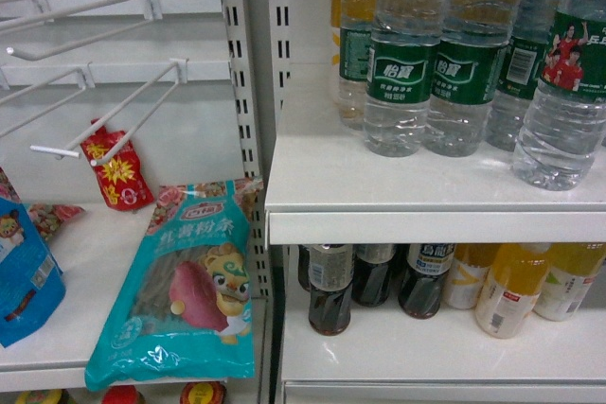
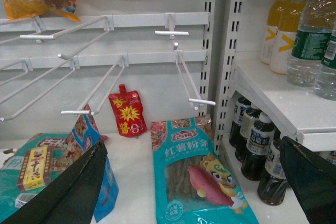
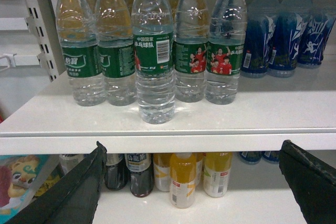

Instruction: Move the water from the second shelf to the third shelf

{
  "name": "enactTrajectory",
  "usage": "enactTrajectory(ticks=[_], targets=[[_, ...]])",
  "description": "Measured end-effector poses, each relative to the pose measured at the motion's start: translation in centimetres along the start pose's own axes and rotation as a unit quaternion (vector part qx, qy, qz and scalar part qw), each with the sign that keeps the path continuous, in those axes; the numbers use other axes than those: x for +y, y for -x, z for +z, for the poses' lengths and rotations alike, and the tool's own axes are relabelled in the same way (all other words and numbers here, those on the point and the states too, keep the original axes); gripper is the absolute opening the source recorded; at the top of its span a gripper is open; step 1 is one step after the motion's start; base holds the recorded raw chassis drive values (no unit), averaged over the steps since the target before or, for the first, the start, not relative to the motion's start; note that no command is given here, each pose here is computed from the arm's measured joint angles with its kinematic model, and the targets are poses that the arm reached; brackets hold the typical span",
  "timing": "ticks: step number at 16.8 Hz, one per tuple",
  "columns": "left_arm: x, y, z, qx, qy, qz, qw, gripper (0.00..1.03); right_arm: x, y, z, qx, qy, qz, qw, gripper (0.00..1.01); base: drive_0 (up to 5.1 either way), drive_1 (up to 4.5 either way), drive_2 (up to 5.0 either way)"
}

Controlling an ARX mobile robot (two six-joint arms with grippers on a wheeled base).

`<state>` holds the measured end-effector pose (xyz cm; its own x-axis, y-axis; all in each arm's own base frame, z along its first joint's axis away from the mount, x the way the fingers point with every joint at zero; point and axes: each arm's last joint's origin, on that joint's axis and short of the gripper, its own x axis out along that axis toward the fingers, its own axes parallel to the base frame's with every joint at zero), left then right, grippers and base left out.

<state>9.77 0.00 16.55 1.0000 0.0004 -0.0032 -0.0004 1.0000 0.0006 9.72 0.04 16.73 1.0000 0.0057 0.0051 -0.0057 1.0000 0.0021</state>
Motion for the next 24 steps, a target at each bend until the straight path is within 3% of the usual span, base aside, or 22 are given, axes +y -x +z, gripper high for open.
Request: enactTrajectory(ticks=[24], targets=[[0.0, 0.0, -0.02, 0.001, 0.0, 0.0, 1.0, 0.98, -0.01, 0.0, -0.03, 0.001, 0.001, -0.001, 1.0, 0.98, 0.0, 0.0, 0.0]])
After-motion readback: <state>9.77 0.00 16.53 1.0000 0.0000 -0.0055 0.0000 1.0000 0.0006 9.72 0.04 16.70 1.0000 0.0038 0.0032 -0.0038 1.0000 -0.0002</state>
